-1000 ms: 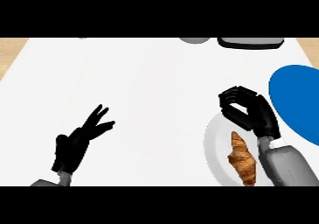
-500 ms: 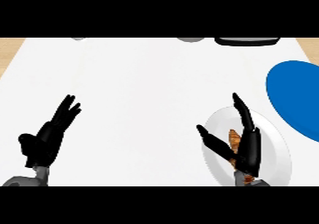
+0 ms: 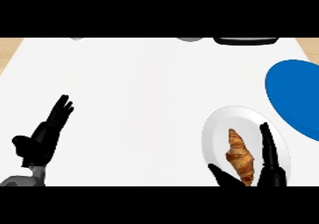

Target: Pick the croissant from the plate and place it in the plate

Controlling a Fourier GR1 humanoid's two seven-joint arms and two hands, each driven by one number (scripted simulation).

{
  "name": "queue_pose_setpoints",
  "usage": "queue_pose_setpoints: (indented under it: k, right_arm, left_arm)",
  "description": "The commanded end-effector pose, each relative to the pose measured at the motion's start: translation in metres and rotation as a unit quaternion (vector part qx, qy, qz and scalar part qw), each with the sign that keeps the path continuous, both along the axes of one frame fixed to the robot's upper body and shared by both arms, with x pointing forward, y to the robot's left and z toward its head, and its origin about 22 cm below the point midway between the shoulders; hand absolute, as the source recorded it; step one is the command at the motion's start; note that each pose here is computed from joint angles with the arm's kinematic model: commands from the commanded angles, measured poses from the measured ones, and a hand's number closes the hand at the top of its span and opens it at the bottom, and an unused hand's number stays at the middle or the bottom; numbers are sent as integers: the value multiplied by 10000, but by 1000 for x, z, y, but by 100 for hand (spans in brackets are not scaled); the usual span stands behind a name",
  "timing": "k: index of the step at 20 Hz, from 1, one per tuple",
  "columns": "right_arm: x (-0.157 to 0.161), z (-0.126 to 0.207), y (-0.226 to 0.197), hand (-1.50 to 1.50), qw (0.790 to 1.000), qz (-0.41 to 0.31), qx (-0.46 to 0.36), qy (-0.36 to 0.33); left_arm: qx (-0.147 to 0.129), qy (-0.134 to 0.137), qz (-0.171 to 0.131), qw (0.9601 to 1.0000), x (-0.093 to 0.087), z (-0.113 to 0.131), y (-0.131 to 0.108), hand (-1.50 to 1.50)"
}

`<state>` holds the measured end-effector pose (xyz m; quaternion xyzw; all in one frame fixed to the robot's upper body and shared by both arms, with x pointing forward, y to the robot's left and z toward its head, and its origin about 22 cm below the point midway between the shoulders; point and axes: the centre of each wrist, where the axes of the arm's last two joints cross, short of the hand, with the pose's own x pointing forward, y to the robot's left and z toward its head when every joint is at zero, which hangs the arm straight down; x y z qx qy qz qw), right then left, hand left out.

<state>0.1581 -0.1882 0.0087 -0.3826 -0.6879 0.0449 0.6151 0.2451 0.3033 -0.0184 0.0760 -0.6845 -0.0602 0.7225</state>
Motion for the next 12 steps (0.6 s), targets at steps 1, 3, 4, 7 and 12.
queue_pose_setpoints:
  k: [1, 3, 4, 7, 12]
  right_arm:
    - [-21, 15, -21, -150, 9925, -106, -608, 1058]
    - [-31, 17, -13, -150, 9847, -72, -697, 1596]
    - [-22, 29, -16, -150, 9809, 1, -874, 1737]
    - [-19, 44, -10, -150, 9651, -140, -928, 2446]
    - [-13, 81, 1, -150, 9531, -151, -784, 2918]
  left_arm:
    - [58, -26, -31, 10000, 0, 1, -2, 0]
    - [56, 8, -33, 10000, -5, -4, 3, 0]
    - [22, -28, -12, 10000, 6, -6, 3, 0]
    - [20, -72, -47, 10000, -1, 0, 1, 0]
    - [-104, -23, -53, 9999, 10, -7, -5, 0]
